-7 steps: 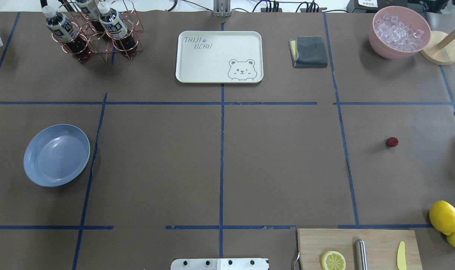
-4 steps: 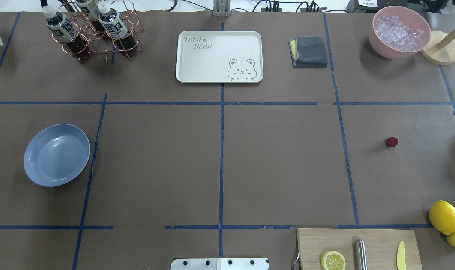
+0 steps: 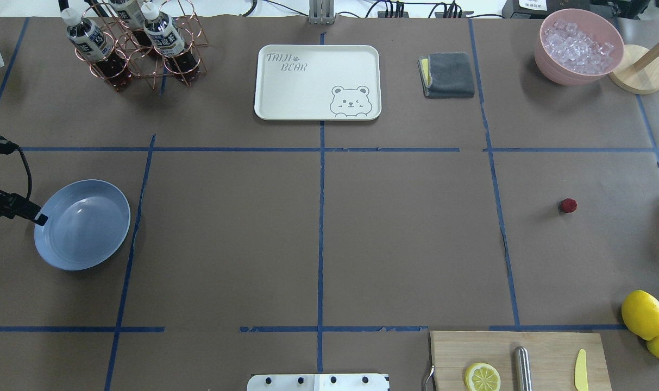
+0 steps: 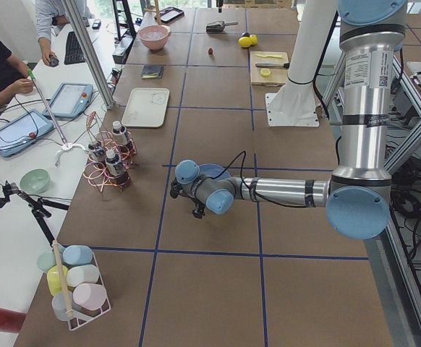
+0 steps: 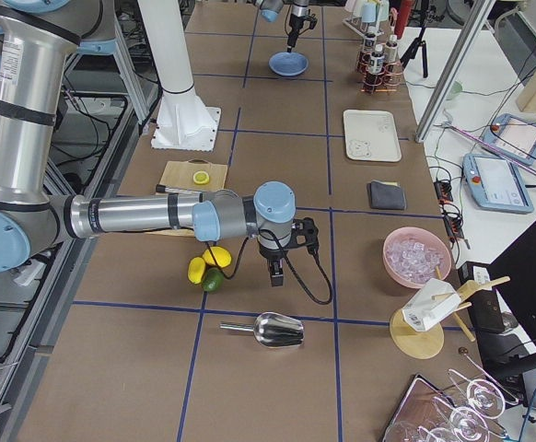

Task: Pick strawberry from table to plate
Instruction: 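Reach the left gripper to the blue plate rim and grasp it, then slide the blue plate with the left gripper toward the table center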

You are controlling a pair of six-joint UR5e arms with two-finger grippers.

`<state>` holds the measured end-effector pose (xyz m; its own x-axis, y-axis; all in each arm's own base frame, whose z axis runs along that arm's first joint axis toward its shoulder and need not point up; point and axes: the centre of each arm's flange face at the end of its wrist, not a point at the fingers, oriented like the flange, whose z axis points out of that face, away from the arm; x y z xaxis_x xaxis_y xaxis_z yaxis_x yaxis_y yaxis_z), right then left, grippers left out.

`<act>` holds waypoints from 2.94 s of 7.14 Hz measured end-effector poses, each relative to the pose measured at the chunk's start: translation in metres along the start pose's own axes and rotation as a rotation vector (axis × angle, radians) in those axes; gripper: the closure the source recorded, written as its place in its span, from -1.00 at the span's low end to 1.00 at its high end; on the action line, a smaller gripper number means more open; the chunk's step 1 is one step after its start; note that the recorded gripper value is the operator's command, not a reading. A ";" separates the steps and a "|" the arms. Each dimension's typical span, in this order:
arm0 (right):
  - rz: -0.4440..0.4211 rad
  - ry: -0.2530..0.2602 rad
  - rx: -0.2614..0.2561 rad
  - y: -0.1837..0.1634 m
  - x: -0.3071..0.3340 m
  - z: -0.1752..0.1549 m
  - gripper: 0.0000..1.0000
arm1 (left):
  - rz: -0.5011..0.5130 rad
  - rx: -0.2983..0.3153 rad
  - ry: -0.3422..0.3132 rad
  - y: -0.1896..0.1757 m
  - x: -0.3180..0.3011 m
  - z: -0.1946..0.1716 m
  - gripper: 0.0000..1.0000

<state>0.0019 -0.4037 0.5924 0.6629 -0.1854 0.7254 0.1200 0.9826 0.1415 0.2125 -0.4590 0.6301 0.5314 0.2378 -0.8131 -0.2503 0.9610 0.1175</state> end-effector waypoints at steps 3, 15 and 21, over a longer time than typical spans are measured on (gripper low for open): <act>0.001 -0.001 -0.001 0.000 0.000 0.000 -1.00 | 0.016 -0.012 0.004 -0.002 0.008 0.008 0.12; -0.008 -0.061 0.006 -0.001 -0.010 -0.003 -1.00 | -0.257 0.049 0.219 -0.090 0.348 0.005 1.00; -0.013 -0.061 0.004 -0.002 -0.012 -0.003 -1.00 | -0.226 0.080 0.237 -0.104 0.453 0.071 1.00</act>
<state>-0.0042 -0.4033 0.5817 0.6147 -0.1982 0.7635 0.1250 0.9802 0.1538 0.5364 -0.4413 0.2898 0.3607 -0.0131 -0.9326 -0.0781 0.9960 -0.0443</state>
